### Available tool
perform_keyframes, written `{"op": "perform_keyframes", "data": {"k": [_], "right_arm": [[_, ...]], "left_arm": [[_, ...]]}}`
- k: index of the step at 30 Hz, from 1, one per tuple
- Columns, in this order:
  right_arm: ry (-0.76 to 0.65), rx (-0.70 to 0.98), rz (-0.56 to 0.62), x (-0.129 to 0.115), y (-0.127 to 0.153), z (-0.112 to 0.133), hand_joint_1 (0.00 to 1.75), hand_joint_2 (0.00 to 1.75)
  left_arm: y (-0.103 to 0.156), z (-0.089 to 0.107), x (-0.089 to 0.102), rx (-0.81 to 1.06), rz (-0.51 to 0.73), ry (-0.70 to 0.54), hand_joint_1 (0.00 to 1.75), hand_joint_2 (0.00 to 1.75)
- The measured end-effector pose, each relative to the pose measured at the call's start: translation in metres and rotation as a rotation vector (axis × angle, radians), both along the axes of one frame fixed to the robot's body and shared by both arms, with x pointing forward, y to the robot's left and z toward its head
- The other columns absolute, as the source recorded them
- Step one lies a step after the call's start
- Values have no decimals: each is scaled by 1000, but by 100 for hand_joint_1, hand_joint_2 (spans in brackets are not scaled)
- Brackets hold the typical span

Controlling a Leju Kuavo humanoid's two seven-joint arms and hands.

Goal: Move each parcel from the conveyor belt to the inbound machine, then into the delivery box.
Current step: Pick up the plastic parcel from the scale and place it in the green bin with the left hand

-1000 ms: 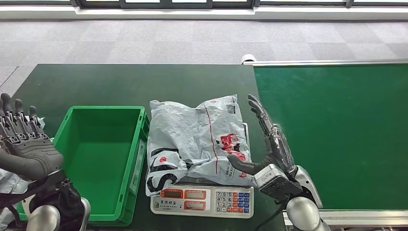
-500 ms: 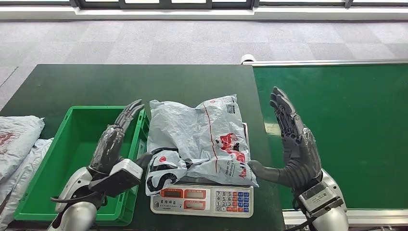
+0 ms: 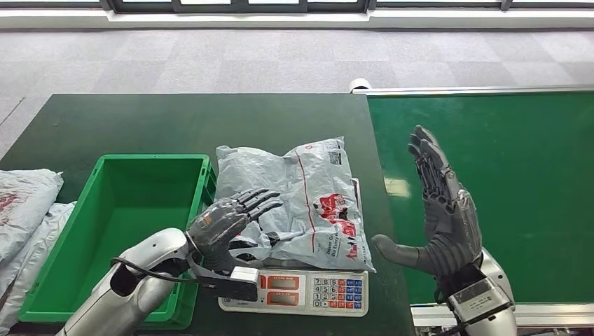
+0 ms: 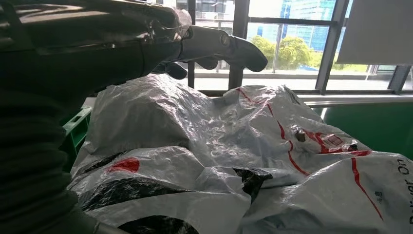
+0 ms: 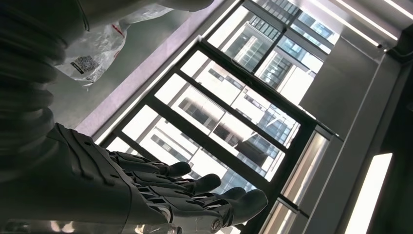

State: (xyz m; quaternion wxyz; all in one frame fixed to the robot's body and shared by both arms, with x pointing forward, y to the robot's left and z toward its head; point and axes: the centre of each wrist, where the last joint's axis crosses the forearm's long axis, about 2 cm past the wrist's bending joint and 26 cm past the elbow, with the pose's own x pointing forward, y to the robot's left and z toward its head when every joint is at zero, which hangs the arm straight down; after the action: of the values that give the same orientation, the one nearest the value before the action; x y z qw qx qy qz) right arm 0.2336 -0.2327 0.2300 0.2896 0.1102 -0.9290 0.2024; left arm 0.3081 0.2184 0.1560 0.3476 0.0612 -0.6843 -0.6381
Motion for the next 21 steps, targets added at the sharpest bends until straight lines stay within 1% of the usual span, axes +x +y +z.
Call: {"op": "perform_keyframes", "data": {"k": [7, 12, 16, 21], "right_arm": [[-13, -8, -17, -2, -1, 1, 0, 175], [-23, -5, -34, -5, -1, 1, 0, 175], [-28, -7, -47, -7, -1, 4, 0, 175], [-31, -12, -52, -7, -1, 7, 0, 175]], "left_arm": [[0, -5, 8, 74, -54, 38, 0, 175], [1, -8, 19, 115, -82, 63, 0, 175], [-1, -9, 30, 126, -69, 74, 0, 175], [-11, -8, 44, 133, -34, 78, 0, 175]]}}
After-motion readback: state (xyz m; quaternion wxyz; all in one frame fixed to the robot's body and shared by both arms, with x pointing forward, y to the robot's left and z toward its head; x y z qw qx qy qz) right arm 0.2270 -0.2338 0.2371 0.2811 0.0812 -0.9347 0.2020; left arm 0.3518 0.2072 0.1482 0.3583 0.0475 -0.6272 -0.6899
